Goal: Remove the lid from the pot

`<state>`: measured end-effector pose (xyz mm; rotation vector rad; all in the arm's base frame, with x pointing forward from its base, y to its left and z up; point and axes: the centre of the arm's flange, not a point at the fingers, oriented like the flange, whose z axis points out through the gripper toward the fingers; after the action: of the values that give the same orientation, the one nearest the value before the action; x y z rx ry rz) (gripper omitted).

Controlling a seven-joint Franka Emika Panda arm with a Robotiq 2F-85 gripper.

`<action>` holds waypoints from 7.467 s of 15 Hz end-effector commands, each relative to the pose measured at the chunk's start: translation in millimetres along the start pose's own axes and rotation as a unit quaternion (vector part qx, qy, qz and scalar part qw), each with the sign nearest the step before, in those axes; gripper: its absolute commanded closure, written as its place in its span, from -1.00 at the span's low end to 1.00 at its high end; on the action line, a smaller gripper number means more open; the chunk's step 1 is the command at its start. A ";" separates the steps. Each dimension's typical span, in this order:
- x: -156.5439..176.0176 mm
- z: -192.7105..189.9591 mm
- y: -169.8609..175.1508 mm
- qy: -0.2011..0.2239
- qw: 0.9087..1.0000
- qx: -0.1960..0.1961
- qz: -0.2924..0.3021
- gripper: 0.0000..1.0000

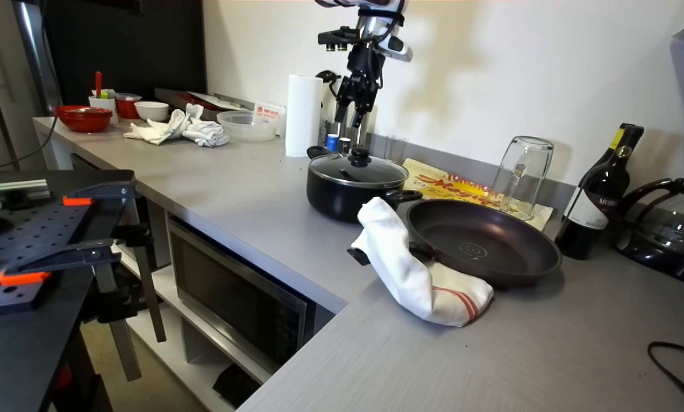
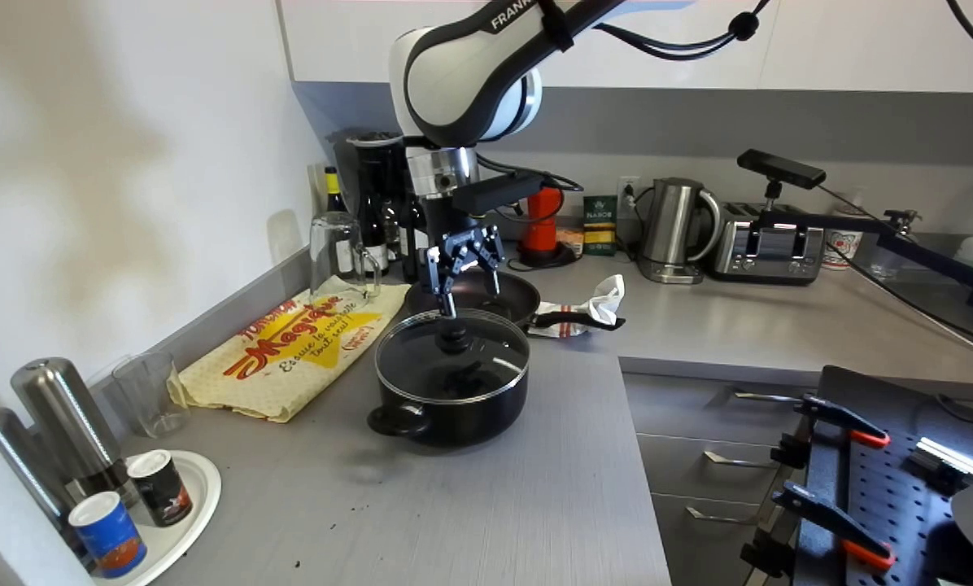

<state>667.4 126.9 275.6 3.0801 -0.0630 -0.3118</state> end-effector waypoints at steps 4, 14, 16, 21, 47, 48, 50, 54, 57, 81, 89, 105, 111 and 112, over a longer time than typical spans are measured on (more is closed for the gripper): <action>42.1 5.8 -3.9 -0.017 1.000 0.003 0.001 -1.00; 71.5 30.4 6.6 -0.041 0.999 0.001 0.012 -1.00; 75.1 33.4 7.3 -0.045 0.999 0.001 0.013 -1.00; 79.5 38.3 4.9 -0.052 0.999 0.001 0.011 -0.50; -12.2 -55.6 -47.2 -0.004 0.998 0.003 -0.055 0.50; -22.5 -57.2 -52.8 -0.005 0.998 0.001 -0.062 0.50; -45.3 -58.6 -66.2 -0.007 0.997 -0.002 -0.077 0.50; -92.1 -50.9 -99.4 -0.013 0.994 -0.009 -0.112 0.50; -128.2 -36.9 -128.2 -0.020 0.990 -0.014 -0.142 0.50; -200.4 125.6 -200.5 -0.080 0.964 -0.021 -0.253 0.50; -177.5 151.6 -196.4 -0.085 0.960 -0.009 -0.267 0.50; -146.0 173.4 -193.4 -0.096 0.963 -0.017 -0.252 -0.42; -142.0 166.0 -195.6 -0.093 0.963 -0.015 -0.251 -1.00; -141.6 164.7 -195.4 -0.092 0.964 -0.015 -0.251 -1.00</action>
<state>497.6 319.6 127.0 2.9919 0.6961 -0.5992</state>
